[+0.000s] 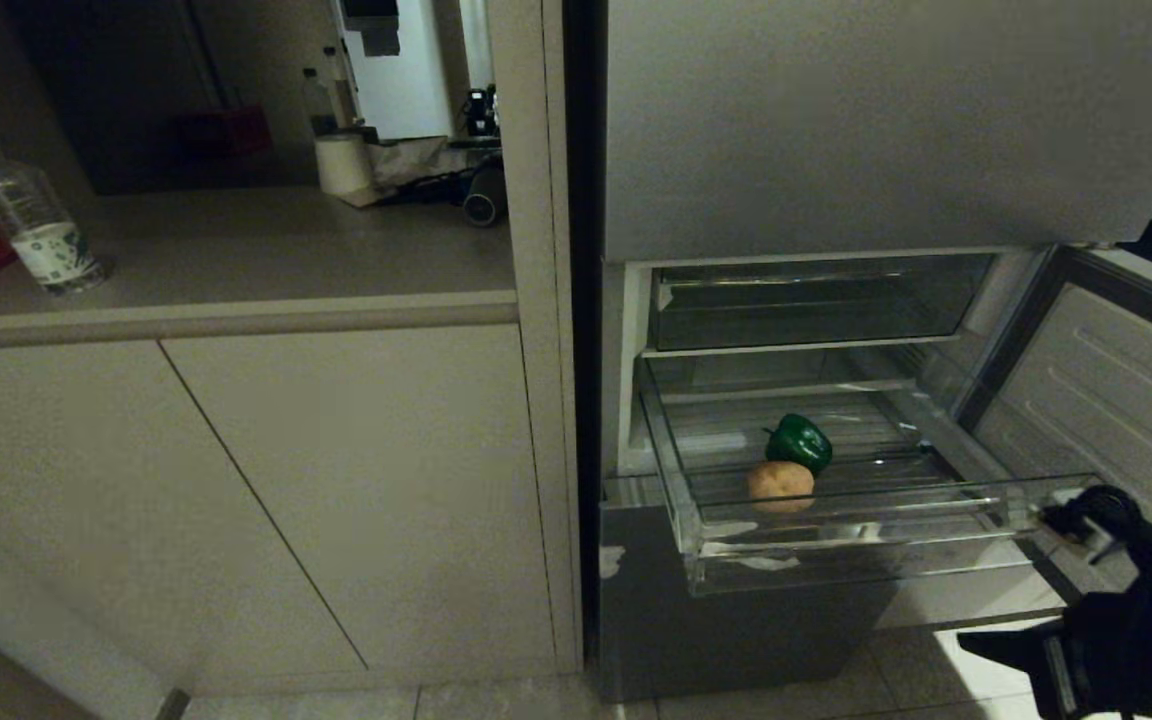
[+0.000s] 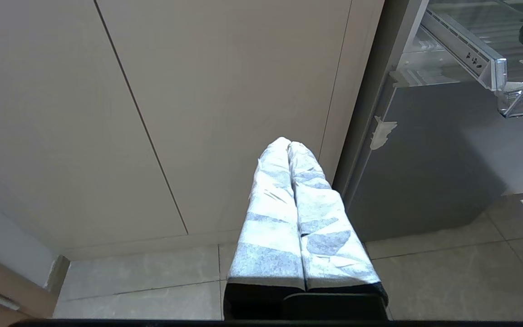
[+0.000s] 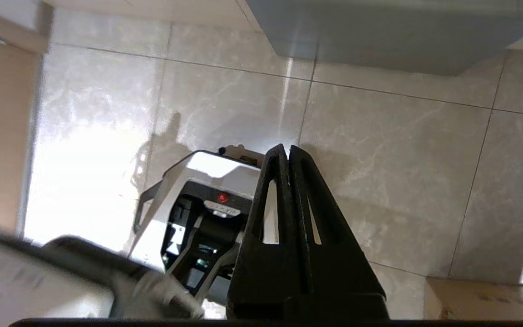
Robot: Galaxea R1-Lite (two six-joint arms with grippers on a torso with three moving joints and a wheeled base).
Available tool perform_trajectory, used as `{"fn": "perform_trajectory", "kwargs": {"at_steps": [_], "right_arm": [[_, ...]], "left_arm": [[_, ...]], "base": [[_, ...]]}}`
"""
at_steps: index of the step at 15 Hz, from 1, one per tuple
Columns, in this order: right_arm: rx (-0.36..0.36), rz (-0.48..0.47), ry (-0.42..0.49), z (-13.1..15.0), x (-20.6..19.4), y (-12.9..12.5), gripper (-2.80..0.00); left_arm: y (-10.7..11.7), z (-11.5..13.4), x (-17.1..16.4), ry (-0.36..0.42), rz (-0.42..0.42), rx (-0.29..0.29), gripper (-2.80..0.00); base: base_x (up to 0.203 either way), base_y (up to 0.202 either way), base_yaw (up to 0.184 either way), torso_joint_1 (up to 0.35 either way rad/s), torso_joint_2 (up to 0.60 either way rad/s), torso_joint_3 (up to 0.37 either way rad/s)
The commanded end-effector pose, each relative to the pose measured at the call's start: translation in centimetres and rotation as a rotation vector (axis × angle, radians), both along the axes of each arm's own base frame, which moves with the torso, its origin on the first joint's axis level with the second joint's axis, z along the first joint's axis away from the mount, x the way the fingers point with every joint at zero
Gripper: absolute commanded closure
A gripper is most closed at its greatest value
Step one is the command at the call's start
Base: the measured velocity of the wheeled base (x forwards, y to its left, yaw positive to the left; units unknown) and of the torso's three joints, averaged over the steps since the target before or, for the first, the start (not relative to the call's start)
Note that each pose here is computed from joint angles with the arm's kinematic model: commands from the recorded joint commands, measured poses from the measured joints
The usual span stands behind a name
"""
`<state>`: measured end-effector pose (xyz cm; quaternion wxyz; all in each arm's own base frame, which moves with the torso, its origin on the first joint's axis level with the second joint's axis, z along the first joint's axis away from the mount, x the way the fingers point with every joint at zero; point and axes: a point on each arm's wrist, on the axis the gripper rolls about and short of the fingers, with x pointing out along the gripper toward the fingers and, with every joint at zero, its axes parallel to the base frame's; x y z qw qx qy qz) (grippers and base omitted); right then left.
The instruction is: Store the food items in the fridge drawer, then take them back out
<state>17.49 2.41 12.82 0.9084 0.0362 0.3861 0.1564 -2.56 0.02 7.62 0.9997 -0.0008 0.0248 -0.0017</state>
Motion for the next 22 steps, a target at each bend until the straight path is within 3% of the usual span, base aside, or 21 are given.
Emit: {"fn": "perform_trajectory", "kwargs": {"at_steps": [1,11,16,22], "right_arm": [[-0.019,-0.002,0.105,-2.5,4.0,0.6,0.00],[-0.046,-0.048,0.054,-3.9,13.5,1.6,0.00],[0.003,-0.051,-0.117,-5.8,18.4,3.1,0.00],[0.203,-0.067,-0.422,-5.1,23.7,6.7,0.00]], "left_arm": [[0.0,0.0,0.0,0.002,0.000,-0.001,0.00],[0.0,0.0,0.0,0.002,0.000,-0.001,0.00],[0.0,0.0,0.0,0.002,0.000,0.000,0.00],[0.0,0.0,0.0,0.003,0.000,-0.001,0.00]], "base": [[0.000,0.000,0.000,0.000,0.00,0.000],[0.000,0.000,0.000,0.000,0.00,0.000],[0.000,0.000,0.000,0.000,0.00,0.000],[0.000,0.000,0.000,0.000,0.00,0.000]]}}
